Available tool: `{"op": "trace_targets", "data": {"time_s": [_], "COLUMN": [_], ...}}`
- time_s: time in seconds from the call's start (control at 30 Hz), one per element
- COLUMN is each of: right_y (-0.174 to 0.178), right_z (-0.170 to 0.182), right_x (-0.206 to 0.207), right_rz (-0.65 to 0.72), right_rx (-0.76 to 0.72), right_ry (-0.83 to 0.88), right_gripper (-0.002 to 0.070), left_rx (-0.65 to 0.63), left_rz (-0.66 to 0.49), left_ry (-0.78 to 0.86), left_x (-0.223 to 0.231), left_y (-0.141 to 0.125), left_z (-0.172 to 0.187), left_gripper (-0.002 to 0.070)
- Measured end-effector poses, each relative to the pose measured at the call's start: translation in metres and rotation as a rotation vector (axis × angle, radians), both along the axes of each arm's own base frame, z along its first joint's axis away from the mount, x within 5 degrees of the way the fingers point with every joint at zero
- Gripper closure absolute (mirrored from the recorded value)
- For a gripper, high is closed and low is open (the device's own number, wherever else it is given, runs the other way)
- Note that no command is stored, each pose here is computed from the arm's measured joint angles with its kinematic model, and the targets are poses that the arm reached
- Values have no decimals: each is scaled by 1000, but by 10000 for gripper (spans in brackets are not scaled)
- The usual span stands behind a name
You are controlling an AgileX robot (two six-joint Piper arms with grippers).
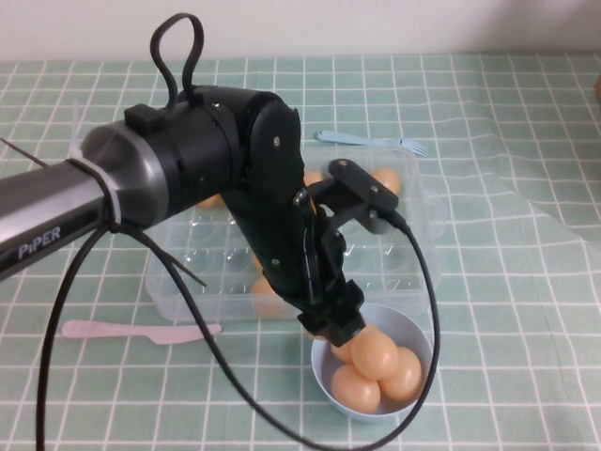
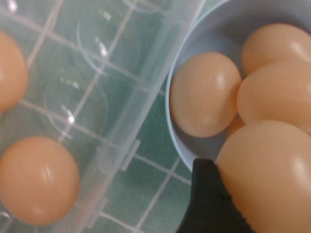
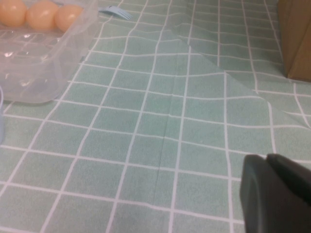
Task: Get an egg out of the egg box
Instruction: Place the egg in the bowl
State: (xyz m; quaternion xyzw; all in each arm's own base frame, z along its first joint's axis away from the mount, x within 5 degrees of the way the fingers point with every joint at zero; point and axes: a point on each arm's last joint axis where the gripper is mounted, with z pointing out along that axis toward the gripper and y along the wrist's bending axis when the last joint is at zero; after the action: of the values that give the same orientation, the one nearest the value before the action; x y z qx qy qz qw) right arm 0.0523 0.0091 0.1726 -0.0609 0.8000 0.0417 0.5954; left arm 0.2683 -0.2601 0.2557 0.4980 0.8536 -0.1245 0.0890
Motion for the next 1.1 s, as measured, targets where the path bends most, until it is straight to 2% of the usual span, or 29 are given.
{"op": "trace_targets", "data": {"time_s": [0.17,0.27,0.67,0.9,1.1], "right_y": [0,0,0,0,0], "right_z": [0,0,0,0,0], "right_x": [0,0,0,0,0], "right_rz": [0,0,0,0,0], "right_rx": [0,0,0,0,0], "right_ry": [0,0,0,0,0], "right_gripper": [694,694,694,694,694], "left_rx": [0,1,75,69,45], "left_rz": [258,320,379,406,399], "left_ry": [75,84,11,19,30], "left_x": [0,1,8,8,-6], "left_y": [1,1,9,9,-7], "left_z": [0,0,-2,-2,-4], "left_gripper": [314,314,315,315,315]}}
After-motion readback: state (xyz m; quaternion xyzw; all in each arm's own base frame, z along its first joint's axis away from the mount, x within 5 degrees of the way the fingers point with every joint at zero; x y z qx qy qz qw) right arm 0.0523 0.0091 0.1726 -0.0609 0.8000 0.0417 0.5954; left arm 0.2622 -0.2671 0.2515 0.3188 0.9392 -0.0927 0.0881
